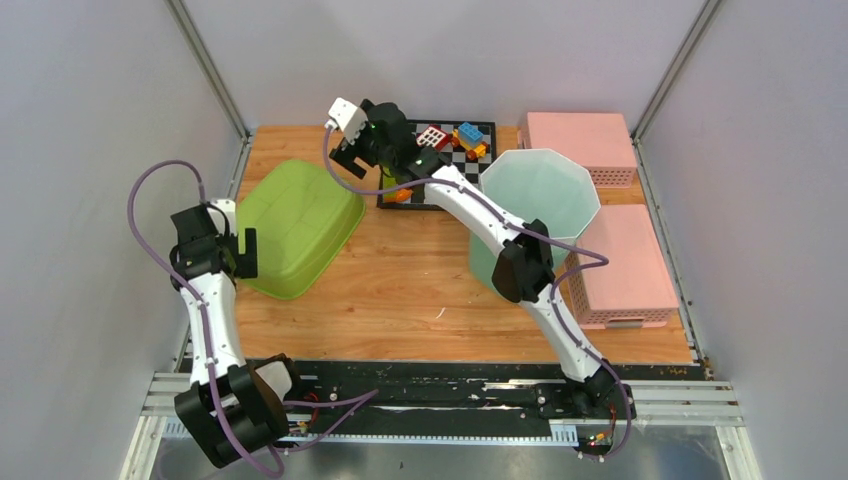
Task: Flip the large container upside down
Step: Move the container to the center of the board.
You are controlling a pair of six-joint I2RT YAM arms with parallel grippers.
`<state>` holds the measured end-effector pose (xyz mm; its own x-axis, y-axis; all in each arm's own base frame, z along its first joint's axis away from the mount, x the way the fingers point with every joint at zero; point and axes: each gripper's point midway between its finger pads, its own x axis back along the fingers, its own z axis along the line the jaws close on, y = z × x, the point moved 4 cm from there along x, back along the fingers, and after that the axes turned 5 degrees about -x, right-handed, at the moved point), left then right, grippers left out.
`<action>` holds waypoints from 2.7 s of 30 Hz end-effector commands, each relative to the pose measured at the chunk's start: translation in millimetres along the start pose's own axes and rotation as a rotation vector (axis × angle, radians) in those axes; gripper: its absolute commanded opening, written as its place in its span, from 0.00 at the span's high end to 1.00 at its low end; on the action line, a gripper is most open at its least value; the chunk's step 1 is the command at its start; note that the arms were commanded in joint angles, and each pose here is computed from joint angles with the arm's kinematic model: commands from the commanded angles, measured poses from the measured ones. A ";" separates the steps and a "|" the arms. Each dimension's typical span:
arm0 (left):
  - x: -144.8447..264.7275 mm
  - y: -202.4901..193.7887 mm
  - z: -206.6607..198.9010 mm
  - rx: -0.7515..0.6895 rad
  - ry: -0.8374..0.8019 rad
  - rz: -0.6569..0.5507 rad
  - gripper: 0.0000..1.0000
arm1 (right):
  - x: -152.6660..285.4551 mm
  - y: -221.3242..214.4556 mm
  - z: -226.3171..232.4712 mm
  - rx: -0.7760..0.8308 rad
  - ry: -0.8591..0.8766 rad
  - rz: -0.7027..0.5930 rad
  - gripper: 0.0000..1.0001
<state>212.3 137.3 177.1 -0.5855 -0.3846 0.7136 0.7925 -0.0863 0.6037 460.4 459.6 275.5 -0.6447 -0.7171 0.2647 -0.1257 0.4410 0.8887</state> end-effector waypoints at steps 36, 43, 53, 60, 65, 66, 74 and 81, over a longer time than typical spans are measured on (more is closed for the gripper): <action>-68.7 -23.3 22.0 -0.021 0.225 0.181 0.23 | -78.2 -128.7 76.1 -0.097 0.031 0.149 0.17; -95.7 5.9 14.5 -0.030 0.232 0.179 0.20 | -62.6 -141.5 64.4 -0.115 0.041 0.233 0.20; -127.7 53.2 1.5 -0.051 0.280 0.177 0.19 | -34.5 -146.1 68.3 -0.108 0.115 0.311 0.21; -150.6 95.0 -4.0 -0.099 0.317 0.176 0.18 | -28.9 -148.6 89.0 -0.130 0.243 0.323 0.22; -138.6 123.4 2.3 -0.075 0.329 0.127 0.16 | -28.4 -135.2 91.9 -0.134 0.276 0.304 0.21; -130.9 128.8 4.4 -0.065 0.325 0.104 0.15 | -27.2 -128.4 90.7 -0.134 0.278 0.291 0.21; -40.1 145.7 1.6 -0.044 0.147 -0.146 0.00 | 14.7 -39.6 67.6 -0.141 0.336 0.154 0.09; -2.6 73.0 -49.2 -0.294 -0.141 -0.217 0.00 | 104.8 0.3 66.3 -0.104 0.466 0.158 0.04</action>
<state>309.2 120.6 253.7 -0.7615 -0.4228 0.4913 0.6257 -0.2814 0.7276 395.1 447.7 213.5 -0.3465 -0.7665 0.5407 0.0981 0.5437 0.8336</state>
